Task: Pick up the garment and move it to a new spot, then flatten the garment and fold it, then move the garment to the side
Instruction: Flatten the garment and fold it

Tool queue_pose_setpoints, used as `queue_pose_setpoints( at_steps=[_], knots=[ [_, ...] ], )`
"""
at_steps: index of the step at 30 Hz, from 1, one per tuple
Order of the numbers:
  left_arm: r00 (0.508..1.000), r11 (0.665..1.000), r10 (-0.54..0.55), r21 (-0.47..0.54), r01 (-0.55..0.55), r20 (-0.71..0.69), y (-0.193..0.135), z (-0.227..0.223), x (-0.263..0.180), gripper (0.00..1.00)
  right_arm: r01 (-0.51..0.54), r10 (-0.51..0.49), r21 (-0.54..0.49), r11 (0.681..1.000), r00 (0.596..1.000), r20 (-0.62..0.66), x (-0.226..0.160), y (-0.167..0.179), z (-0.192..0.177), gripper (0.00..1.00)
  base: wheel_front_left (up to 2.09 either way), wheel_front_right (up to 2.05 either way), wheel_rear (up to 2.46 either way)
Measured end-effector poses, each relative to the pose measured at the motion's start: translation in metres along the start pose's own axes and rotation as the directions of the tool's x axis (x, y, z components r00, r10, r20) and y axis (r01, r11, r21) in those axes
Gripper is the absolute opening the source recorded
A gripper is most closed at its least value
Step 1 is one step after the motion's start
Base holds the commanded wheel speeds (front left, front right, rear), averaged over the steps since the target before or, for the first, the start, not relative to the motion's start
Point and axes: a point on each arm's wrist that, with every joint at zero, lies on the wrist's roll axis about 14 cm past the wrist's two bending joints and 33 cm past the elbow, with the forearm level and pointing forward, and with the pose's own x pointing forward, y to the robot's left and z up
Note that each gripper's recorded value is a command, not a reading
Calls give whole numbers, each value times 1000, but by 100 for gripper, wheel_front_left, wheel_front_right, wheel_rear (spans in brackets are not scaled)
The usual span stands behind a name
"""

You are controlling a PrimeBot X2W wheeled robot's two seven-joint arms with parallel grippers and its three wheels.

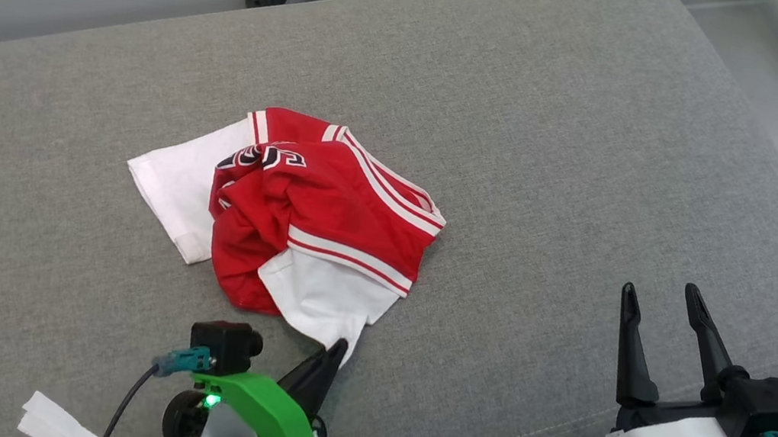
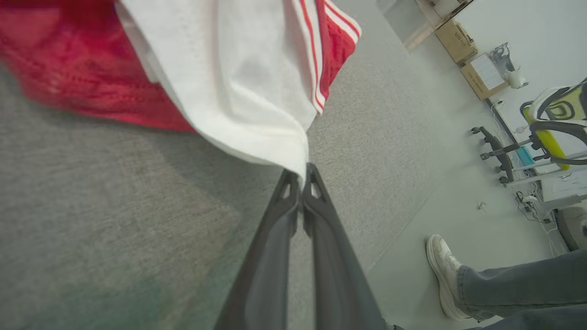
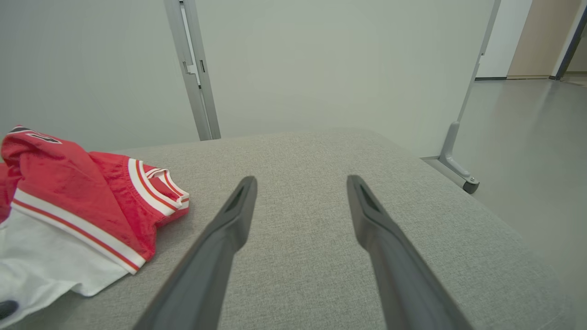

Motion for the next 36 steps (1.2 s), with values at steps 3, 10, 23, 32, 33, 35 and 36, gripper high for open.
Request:
queue_pose_setpoints(
  at_steps=[3, 10, 23, 32, 33, 35, 36],
  knots=[
    [995, 995, -83, -50, 86, 57, -28, 22, 1, 0, -7, 7, 2, 1000, 1000, 2, 0, 2, 1, 100, 0, 0, 0],
    [930, 958, -264, -45, 284, 256, -87, 116, -5, 0, -44, 44, 15, 999, 999, -4, 0, 15, -2, 100, 0, 0, 0],
    [870, 925, -380, 103, 367, 314, -158, 209, 40, 0, -47, 47, 35, 998, 999, 3, 1, 18, 2, 100, 0, 0, 0],
    [938, 940, -334, 109, 324, 94, -141, 134, 102, 0, 25, -24, 37, 999, 999, -32, -4, -3, -6, 100, 0, 0, 0],
    [943, 944, -325, 90, 318, 74, -137, 122, 106, 13, 32, -31, 33, 999, 999, -37, -5, -5, -7, 100, 0, 0, 0],
    [953, 951, -301, 84, 298, 23, -127, 95, 111, 100, 45, -44, 28, 999, 998, -47, -8, -9, -9, 100, 0, 0, 0],
    [955, 950, -298, 92, 298, -12, -125, 81, 112, 100, 53, -51, 25, 998, 997, -51, -9, -11, -10, 100, 0, 0, 0]
  ],
)
